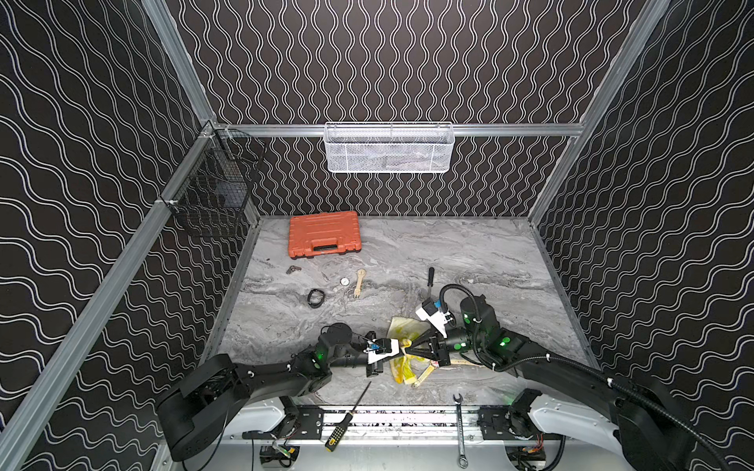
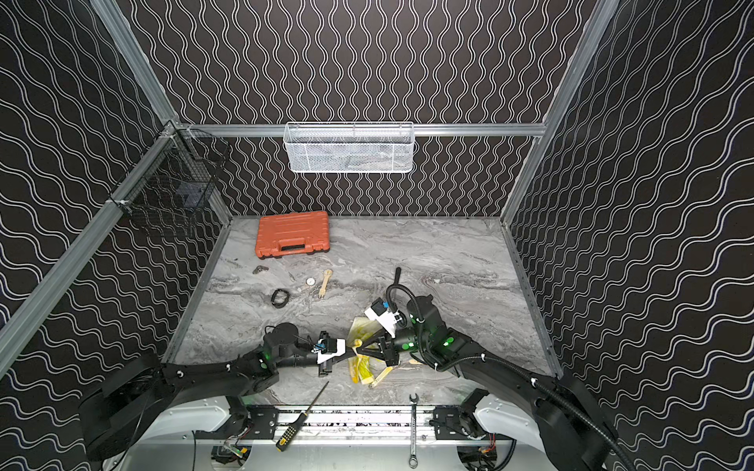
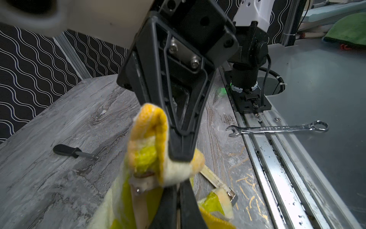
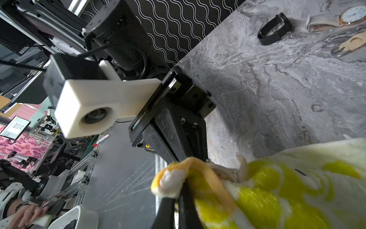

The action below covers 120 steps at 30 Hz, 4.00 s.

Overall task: Wipe the watch dial
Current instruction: Wipe the dirt from the watch dial.

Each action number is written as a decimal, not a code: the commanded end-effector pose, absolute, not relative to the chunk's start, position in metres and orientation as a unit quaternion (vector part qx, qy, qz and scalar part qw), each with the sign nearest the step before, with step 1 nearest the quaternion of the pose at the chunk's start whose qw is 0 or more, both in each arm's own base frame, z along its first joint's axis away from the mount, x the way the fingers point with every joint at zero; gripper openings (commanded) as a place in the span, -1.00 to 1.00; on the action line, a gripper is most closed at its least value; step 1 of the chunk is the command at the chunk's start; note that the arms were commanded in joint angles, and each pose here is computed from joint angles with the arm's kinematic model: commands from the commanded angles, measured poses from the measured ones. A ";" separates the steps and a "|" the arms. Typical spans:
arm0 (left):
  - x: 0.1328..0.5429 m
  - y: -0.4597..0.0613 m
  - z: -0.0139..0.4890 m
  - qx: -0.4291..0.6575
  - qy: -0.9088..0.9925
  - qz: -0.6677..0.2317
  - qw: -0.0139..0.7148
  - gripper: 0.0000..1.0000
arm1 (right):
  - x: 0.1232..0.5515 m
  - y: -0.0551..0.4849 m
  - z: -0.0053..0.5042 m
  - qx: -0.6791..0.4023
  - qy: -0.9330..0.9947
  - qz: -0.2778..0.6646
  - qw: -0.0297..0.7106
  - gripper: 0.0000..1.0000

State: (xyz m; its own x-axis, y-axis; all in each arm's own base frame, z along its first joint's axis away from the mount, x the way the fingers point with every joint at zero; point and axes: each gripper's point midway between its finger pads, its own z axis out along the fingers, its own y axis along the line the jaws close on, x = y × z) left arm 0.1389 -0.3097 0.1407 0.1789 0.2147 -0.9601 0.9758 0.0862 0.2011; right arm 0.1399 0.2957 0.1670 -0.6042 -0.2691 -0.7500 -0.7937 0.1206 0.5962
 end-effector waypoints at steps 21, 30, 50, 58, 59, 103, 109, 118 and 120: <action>0.142 -0.310 0.188 0.568 0.462 -0.342 0.590 -1.00 | 0.157 0.308 0.196 -0.383 0.679 0.562 0.277 -1.00; 0.148 -0.310 0.197 0.565 0.458 -0.323 0.606 -1.00 | 0.141 0.298 0.213 -0.384 0.672 0.555 0.306 -1.00; 0.155 -0.310 0.214 0.550 0.448 -0.312 0.632 -1.00 | 0.108 0.306 0.193 -0.406 0.658 0.588 0.238 -1.00; 0.153 -0.306 0.237 0.534 0.426 -0.313 0.660 -1.00 | 0.102 0.299 0.177 -0.393 0.671 0.587 0.227 -1.00; 0.152 -0.305 0.240 0.533 0.423 -0.315 0.662 -1.00 | 0.105 0.298 0.176 -0.393 0.678 0.576 0.235 -1.00; 0.160 -0.321 0.152 0.484 0.570 -0.418 0.516 -1.00 | 0.291 0.216 0.162 -0.131 0.828 0.407 0.362 -1.00; 0.172 -0.333 0.122 0.467 0.589 -0.473 0.460 -1.00 | 0.298 0.210 0.155 -0.139 0.841 0.392 0.347 -1.00; 0.189 -0.318 0.079 0.369 0.672 -0.544 0.341 -1.00 | 0.291 0.212 0.154 -0.166 0.851 0.378 0.324 -1.00; 0.194 -0.314 0.071 0.349 0.689 -0.546 0.324 -1.00 | 0.287 0.217 0.152 -0.175 0.852 0.380 0.316 -1.00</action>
